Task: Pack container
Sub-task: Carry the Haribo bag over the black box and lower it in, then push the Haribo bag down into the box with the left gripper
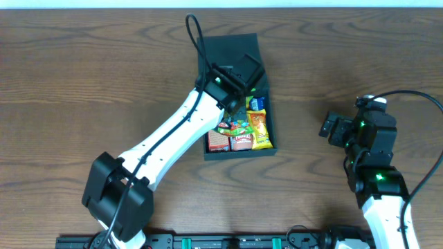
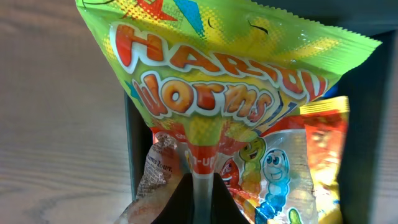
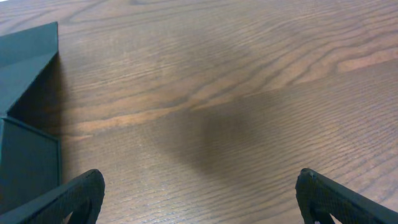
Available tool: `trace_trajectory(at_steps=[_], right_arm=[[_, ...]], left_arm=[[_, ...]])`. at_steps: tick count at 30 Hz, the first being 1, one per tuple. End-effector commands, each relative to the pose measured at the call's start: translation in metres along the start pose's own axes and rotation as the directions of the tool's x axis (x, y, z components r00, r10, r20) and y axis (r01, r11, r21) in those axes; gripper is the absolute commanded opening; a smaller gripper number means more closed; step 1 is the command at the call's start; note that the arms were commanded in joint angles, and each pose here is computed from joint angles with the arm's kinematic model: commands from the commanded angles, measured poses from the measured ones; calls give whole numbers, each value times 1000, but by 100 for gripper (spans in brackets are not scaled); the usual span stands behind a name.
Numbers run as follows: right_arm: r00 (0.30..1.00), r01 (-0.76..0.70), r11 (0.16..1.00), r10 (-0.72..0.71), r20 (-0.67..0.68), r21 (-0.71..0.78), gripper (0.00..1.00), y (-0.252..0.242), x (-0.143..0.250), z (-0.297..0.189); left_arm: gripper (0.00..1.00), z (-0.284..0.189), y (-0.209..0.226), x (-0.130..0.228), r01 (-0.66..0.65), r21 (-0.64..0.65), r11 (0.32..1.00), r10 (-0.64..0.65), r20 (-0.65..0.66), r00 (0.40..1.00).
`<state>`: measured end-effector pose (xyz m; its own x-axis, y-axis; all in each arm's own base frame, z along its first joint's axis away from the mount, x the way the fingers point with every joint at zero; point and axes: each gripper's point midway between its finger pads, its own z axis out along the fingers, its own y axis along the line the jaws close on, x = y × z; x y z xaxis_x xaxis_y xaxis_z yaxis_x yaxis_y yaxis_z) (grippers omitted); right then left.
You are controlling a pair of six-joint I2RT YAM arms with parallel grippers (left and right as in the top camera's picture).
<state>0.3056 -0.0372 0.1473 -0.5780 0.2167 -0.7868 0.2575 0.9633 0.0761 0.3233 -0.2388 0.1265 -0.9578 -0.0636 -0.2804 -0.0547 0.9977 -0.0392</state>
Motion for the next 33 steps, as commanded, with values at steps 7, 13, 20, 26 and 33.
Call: trace_trajectory(at_steps=[7,13,20,26,33], right_arm=[[1000,7,1000,-7,-5,20,99,-5,3,1],[1000,7,1000,-7,-5,20,99,-5,3,1],[1000,7,1000,-7,-5,20,99,-5,3,1],[1000,7,1000,-7,-5,20,99,-5,3,1],[1000,7,1000,-7,-5,20,99,-5,3,1]], left_arm=[[14,56,10,25,146,-80,986,-151,-70,986],[33,77,1,30,141,-70,987,-148,-104,984],[22,61,3,29,130,-55,990,-135,-100,986],[25,35,7,34,132,-36,991,-135,-118,984],[26,24,-16,55,104,91,990,-80,-241,967]])
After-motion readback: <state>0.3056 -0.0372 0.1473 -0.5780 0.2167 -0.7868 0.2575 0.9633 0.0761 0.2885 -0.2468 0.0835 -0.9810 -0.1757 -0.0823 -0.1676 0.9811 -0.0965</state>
